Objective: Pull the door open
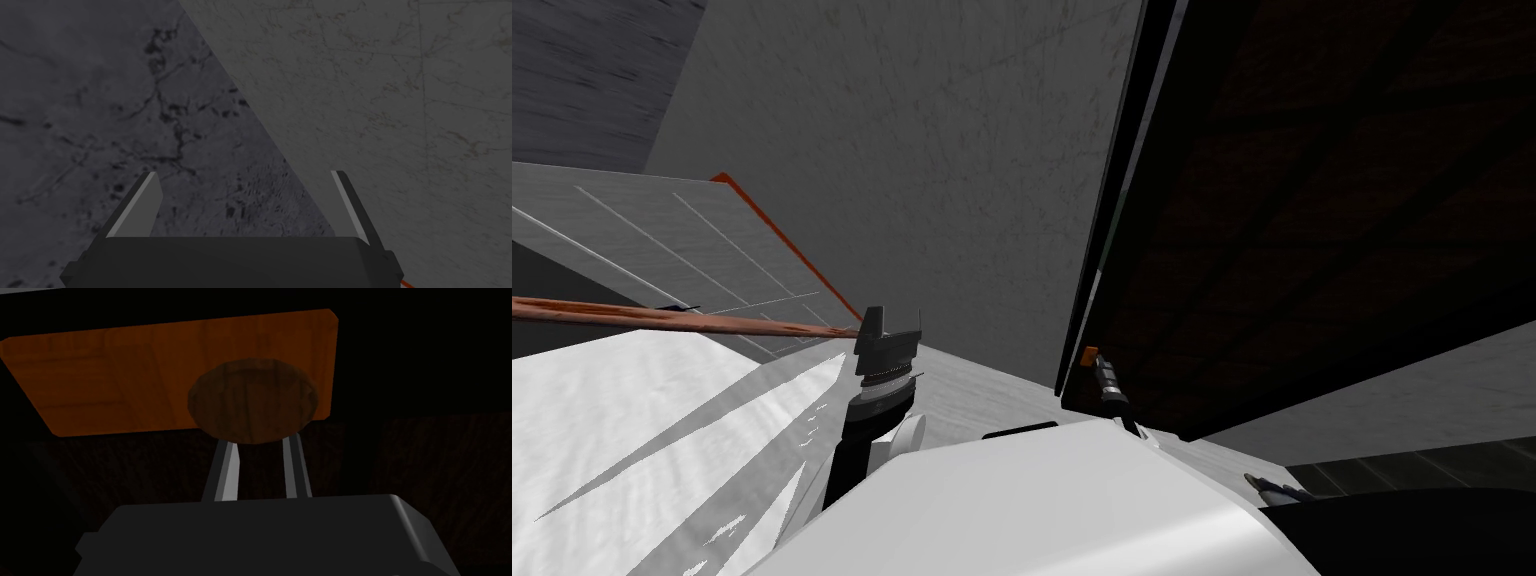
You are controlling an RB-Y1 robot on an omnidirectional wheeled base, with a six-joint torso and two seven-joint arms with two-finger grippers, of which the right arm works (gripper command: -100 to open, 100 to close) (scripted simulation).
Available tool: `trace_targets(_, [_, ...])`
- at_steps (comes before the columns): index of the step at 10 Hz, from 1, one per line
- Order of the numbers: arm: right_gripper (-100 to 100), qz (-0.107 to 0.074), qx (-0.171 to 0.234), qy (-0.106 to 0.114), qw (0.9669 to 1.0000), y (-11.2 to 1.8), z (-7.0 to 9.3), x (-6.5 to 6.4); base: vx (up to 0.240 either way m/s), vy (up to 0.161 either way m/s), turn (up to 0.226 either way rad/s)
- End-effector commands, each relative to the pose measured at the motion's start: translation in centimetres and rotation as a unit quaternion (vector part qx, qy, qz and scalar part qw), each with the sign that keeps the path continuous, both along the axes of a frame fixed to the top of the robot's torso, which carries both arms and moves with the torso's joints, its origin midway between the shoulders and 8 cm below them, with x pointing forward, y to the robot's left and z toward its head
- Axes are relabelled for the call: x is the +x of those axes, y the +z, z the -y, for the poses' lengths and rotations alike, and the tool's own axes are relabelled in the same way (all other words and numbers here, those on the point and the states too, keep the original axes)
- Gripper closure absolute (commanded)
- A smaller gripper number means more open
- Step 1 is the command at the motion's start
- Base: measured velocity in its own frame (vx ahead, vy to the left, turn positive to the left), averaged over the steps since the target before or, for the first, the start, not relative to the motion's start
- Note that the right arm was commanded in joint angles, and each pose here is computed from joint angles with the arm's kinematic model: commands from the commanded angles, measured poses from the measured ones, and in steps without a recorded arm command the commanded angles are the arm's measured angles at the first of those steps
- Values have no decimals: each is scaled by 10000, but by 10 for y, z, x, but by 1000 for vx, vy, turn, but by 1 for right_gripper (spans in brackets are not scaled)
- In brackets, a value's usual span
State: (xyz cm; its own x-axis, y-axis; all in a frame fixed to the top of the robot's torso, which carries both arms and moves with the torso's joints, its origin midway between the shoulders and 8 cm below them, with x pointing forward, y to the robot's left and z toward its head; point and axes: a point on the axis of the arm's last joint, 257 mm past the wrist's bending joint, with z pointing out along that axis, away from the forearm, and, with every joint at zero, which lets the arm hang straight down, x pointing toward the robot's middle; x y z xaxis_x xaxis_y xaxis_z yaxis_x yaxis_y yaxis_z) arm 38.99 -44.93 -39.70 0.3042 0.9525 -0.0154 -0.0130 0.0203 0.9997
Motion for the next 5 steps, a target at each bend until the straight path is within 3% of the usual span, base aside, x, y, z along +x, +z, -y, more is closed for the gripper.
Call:
trace_targets(1, [100, 82, 189, 63, 9998, 0, -10, 4, -31, -13, 19])
trace_targets(4, [100, 227, 649, 26, 9976, 0, -10, 6, -37, -16, 50])
trace_targets(5, [-100, 255, 768, -75, 9967, -1, -1, 3, -70, -27, 52])
